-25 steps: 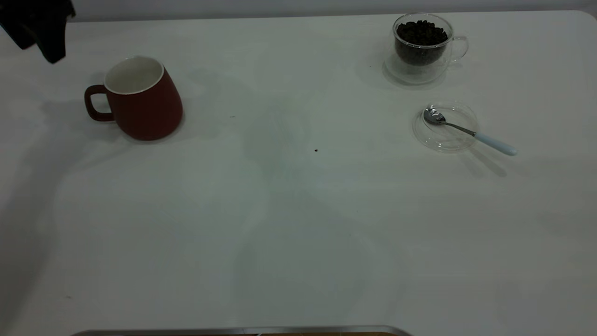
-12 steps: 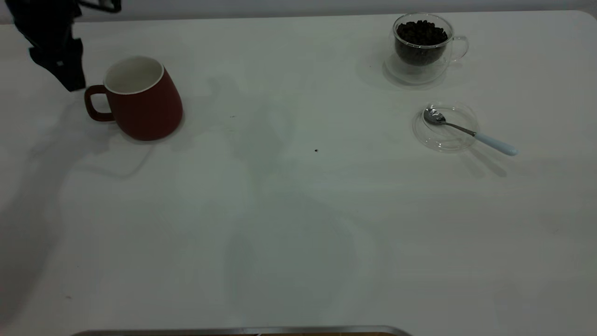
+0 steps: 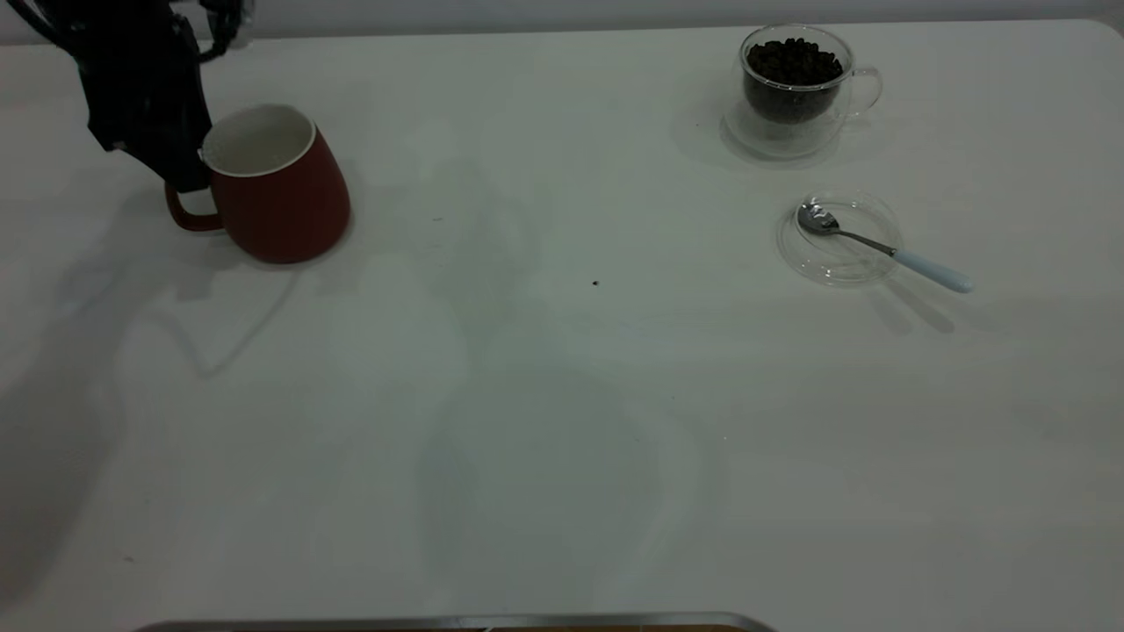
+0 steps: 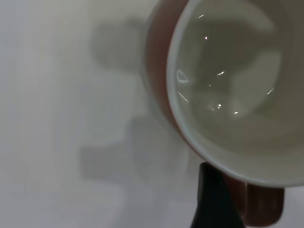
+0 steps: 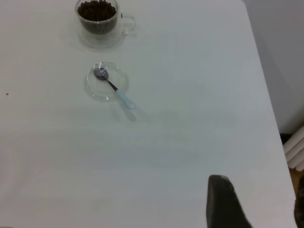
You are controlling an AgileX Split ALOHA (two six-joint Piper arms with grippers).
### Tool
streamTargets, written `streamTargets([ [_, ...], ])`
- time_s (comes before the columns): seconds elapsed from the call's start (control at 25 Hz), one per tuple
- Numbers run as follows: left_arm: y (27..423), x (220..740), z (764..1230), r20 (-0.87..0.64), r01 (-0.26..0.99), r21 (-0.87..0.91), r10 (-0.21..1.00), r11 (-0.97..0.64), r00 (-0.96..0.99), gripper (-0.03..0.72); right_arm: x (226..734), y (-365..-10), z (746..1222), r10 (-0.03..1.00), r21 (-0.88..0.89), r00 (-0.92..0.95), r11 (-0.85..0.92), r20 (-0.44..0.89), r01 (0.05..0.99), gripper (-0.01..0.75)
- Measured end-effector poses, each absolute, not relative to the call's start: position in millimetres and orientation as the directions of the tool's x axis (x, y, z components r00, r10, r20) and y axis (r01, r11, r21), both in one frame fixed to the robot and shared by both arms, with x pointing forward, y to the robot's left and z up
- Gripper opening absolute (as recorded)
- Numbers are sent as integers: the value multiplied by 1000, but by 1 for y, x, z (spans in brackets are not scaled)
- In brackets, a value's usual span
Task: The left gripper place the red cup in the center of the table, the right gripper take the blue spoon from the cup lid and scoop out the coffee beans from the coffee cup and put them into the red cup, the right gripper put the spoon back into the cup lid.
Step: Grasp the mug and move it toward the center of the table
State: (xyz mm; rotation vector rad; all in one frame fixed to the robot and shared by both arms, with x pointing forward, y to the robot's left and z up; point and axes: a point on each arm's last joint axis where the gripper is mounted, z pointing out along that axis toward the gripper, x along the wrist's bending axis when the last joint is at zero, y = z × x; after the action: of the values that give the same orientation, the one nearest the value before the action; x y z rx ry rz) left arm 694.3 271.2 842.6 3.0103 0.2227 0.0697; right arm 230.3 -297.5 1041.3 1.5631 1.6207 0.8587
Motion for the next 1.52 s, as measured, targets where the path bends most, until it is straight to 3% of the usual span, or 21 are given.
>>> streamTargets([
  [0.68,271,696,808,44,149,127,155,-981,987,516,230,-297,1041,999,851,-10,45,-46,523,398],
  [1.08,263,705,805,158,-30,207,3,-978,987,516,230,-297,1041,999,851,-10,45,-46,523,398],
  [1.52,248,706,808,204,-122,285,-64,-951,977,516,230,-297,1041,999,851,-10,45,-46,523,398],
])
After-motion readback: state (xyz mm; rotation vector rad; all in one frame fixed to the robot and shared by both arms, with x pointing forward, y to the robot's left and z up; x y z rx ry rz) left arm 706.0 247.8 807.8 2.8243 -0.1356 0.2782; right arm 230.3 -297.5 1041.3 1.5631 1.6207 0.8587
